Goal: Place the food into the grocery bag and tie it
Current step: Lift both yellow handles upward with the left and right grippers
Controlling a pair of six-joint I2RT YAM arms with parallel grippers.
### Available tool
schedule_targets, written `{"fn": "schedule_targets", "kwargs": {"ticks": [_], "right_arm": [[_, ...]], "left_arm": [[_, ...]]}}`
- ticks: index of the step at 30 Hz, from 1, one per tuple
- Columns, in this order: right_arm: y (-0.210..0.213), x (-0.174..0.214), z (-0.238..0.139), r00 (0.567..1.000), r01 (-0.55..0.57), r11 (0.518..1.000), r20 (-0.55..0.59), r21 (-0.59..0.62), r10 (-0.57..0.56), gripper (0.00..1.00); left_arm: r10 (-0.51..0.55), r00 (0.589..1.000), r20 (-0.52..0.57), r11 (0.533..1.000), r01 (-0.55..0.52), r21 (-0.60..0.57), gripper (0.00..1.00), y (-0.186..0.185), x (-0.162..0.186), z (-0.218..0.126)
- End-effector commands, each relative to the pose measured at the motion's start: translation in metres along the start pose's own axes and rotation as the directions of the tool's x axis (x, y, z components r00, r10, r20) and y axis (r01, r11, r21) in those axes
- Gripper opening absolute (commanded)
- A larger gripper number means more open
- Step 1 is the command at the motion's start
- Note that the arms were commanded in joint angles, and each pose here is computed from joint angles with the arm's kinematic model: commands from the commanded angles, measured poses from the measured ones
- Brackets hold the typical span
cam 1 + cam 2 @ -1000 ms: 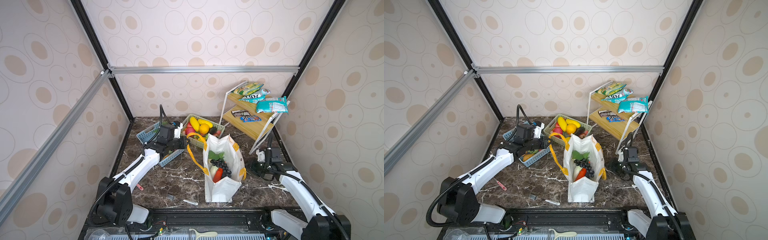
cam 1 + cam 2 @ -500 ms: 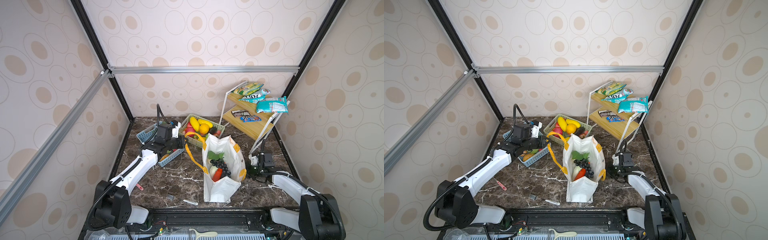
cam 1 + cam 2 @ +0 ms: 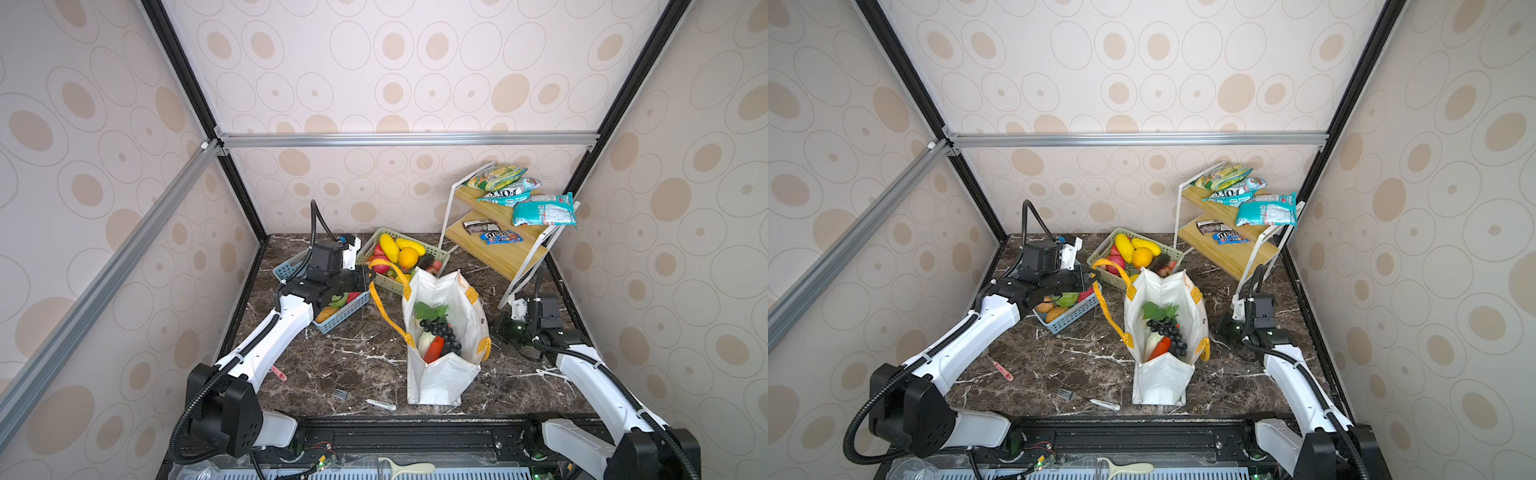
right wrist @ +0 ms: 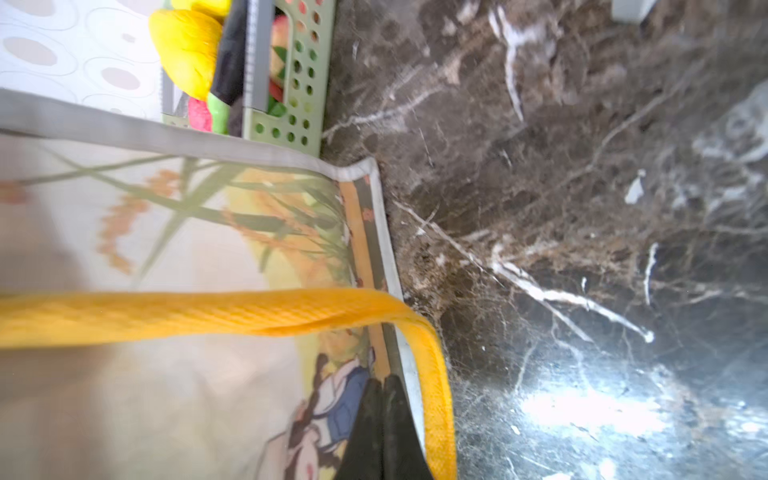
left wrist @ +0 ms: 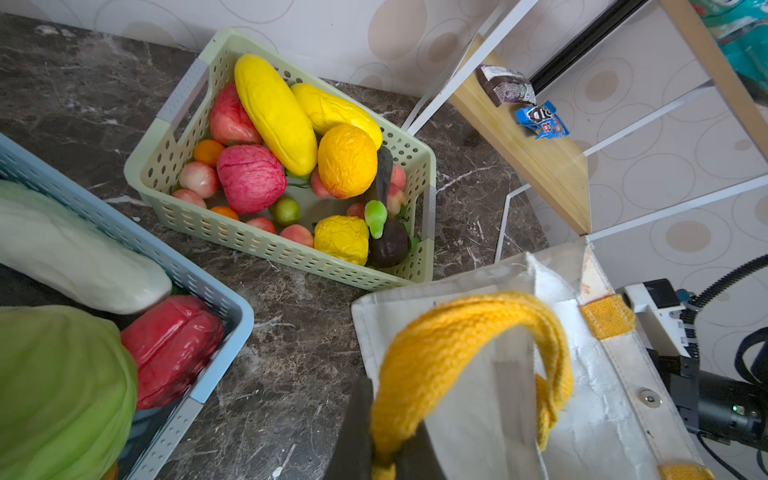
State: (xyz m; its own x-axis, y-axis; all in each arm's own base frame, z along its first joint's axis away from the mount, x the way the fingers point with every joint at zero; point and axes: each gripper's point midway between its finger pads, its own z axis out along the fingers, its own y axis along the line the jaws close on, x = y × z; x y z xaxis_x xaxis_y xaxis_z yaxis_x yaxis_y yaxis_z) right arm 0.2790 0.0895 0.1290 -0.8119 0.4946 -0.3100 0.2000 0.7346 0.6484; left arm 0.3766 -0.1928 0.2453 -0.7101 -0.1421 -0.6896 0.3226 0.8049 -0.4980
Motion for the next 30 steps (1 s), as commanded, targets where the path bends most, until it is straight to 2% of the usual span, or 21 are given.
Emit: {"fn": "schedule_targets", "kwargs": {"ticks": [1,2,5,8,13,18,22,24,30], "right_arm": [[-0.018,0.018,0.003,0.997,-0.005,0.998,-0.072,0.07,0.01,0.28],[-0.021,0.02,0.006,0.997,-0.013,0.997,-0.072,0.076,0.019,0.39],[-0.024,0.027,0.014,0.996,-0.031,0.999,-0.084,0.043,0.035,0.52],[-0.022,0.033,0.023,0.992,-0.041,0.999,-0.115,0.001,0.04,0.57],[-0.026,0.043,0.04,0.985,-0.075,0.996,-0.161,-0.044,0.067,0.57],[-0.029,0.053,0.055,0.977,-0.108,0.991,-0.191,-0.075,0.092,0.49],[-0.029,0.057,0.06,0.973,-0.129,0.987,-0.204,-0.093,0.108,0.29],[-0.032,0.056,0.058,0.974,-0.128,0.989,-0.195,-0.068,0.112,0.2],[-0.047,0.044,0.027,0.99,-0.072,0.991,-0.111,0.114,0.085,0.11]], "left_arm": [[0.037,0.998,0.054,0.999,-0.038,0.011,0.0,-0.007,-0.023,-0.011],[0.035,0.998,0.05,0.999,-0.036,0.01,0.0,-0.006,-0.022,-0.01],[0.036,0.998,0.048,0.999,-0.036,0.009,0.0,-0.005,-0.021,-0.01],[0.035,0.998,0.044,0.999,-0.036,0.006,0.0,-0.004,-0.019,-0.01],[0.034,0.998,0.048,0.999,-0.035,0.011,0.0,-0.005,-0.019,-0.01],[0.033,0.998,0.048,0.999,-0.034,0.019,0.0,-0.006,-0.018,-0.011],[0.036,0.998,0.048,0.999,-0.037,0.022,0.0,-0.007,-0.018,-0.012],[0.04,0.998,0.056,0.999,-0.041,0.021,0.0,-0.008,-0.021,-0.014],[0.055,0.995,0.08,0.998,-0.057,0.014,0.0,-0.014,-0.032,-0.024]]}}
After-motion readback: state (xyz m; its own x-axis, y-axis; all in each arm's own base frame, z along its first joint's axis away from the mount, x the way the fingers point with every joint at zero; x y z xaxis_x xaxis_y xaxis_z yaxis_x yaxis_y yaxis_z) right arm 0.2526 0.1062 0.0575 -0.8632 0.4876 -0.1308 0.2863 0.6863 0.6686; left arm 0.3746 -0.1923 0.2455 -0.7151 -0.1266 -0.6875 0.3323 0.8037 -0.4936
